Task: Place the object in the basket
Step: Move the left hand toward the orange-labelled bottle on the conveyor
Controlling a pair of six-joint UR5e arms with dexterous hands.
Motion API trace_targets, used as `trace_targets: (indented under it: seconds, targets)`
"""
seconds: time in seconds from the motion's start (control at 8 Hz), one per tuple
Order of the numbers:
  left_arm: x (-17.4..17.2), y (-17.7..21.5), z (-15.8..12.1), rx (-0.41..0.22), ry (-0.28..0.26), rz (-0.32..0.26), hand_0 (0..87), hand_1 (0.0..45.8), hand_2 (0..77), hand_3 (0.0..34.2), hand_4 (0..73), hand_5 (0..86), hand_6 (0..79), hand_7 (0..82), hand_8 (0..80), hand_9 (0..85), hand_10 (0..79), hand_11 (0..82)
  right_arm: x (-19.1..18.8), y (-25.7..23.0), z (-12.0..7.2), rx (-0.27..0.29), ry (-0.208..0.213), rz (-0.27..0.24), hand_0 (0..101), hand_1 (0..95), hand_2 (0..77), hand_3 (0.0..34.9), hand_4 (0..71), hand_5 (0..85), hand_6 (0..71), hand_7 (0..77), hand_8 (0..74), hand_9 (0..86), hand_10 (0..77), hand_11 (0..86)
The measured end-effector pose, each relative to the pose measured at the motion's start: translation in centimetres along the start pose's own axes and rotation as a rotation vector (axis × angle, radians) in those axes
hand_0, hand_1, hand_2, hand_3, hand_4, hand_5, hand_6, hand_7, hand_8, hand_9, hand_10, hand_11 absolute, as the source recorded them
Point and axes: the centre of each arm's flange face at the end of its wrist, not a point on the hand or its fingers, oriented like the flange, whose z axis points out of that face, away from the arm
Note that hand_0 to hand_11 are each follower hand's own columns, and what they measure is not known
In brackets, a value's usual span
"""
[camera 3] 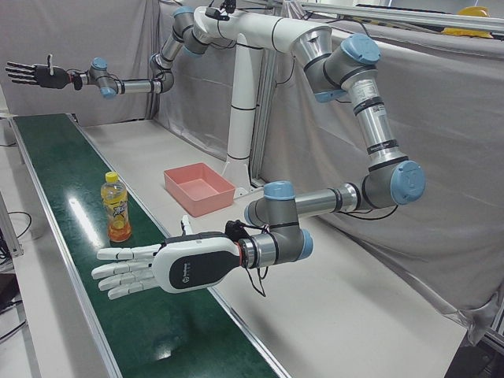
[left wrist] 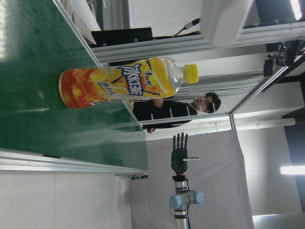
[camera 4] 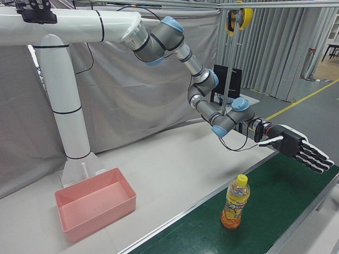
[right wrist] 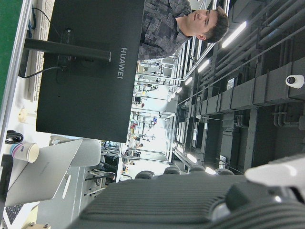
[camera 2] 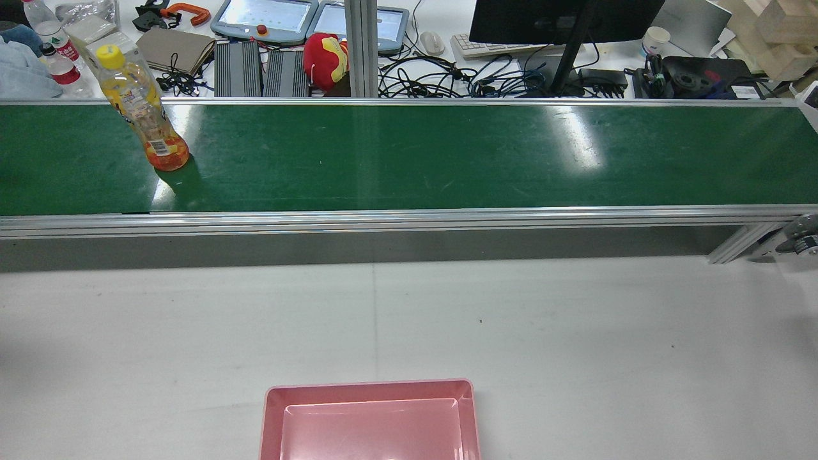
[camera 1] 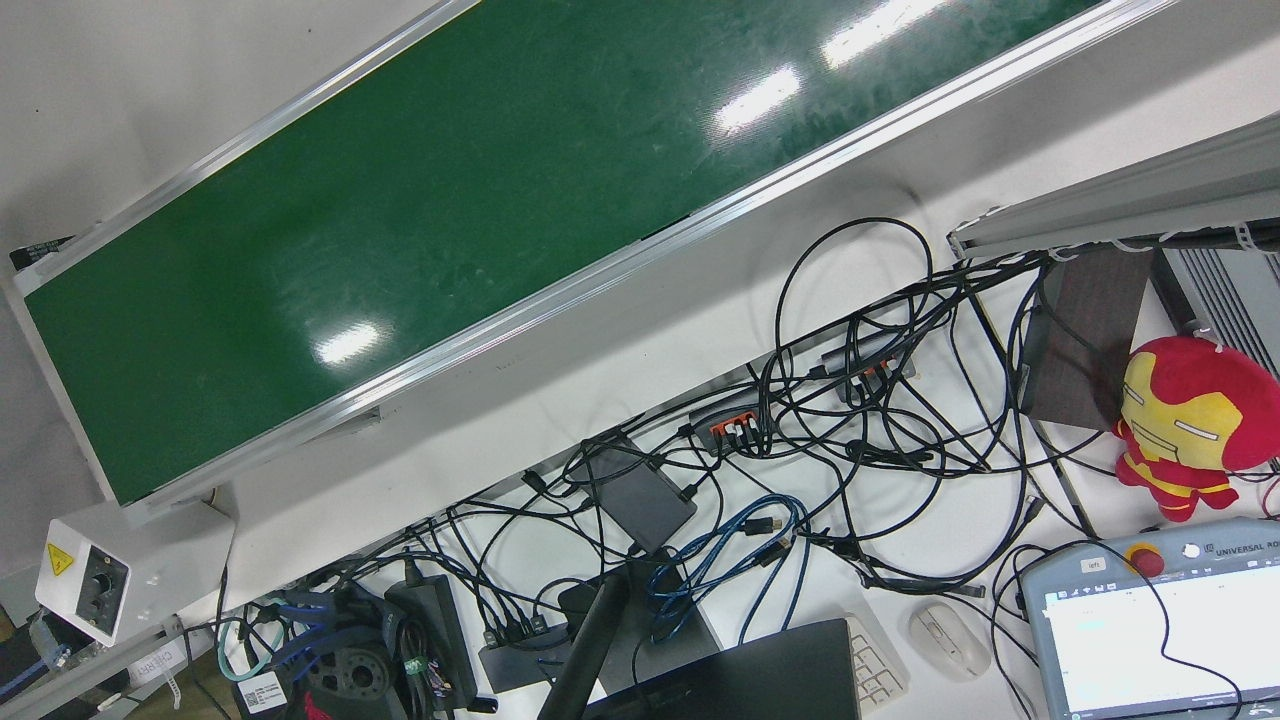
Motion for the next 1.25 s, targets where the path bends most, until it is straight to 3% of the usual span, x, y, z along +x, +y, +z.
trace_targets:
  seconds: [0.38, 0.75, 1.25]
  targets:
    - [-0.7, 0.4, 0.1, -0.009, -0.012, 0.025, 79.9, 9.8, 0.5, 0.0, 6.0, 8.7, 0.5, 0.5, 0.5, 1.1, 0.5, 1.1, 0.0, 0.0, 0.0, 0.0, 0.0, 0.0, 0, 0.0, 0.5, 0.2, 0.0, 0.0, 0.0, 0.5, 0.0, 0.0, 0.0, 0.0]
    - [-6.0, 2.1, 2.0, -0.035, -0.097, 0.02, 80.0, 10.9, 0.5, 0.0, 6.0, 8.7, 0.5, 0.5, 0.5, 0.5, 0.5, 0.5, 0.0, 0.0, 0.0, 0.0, 0.0, 0.0, 0, 0.0, 0.0, 0.2, 0.0, 0.0, 0.0, 0.5, 0.0, 0.0, 0.0, 0.0]
    - [-9.5, 4.8, 4.7, -0.066, -0.135, 0.01, 79.9, 10.9, 0.5, 0.0, 7.1, 8.7, 0.5, 0.5, 1.6, 0.5, 0.5, 0.5, 0.0, 0.0, 0.0, 0.0, 0.0, 0.0, 0, 0.0, 0.0, 0.2, 0.0, 0.0, 0.0, 0.5, 0.0, 0.0, 0.0, 0.0]
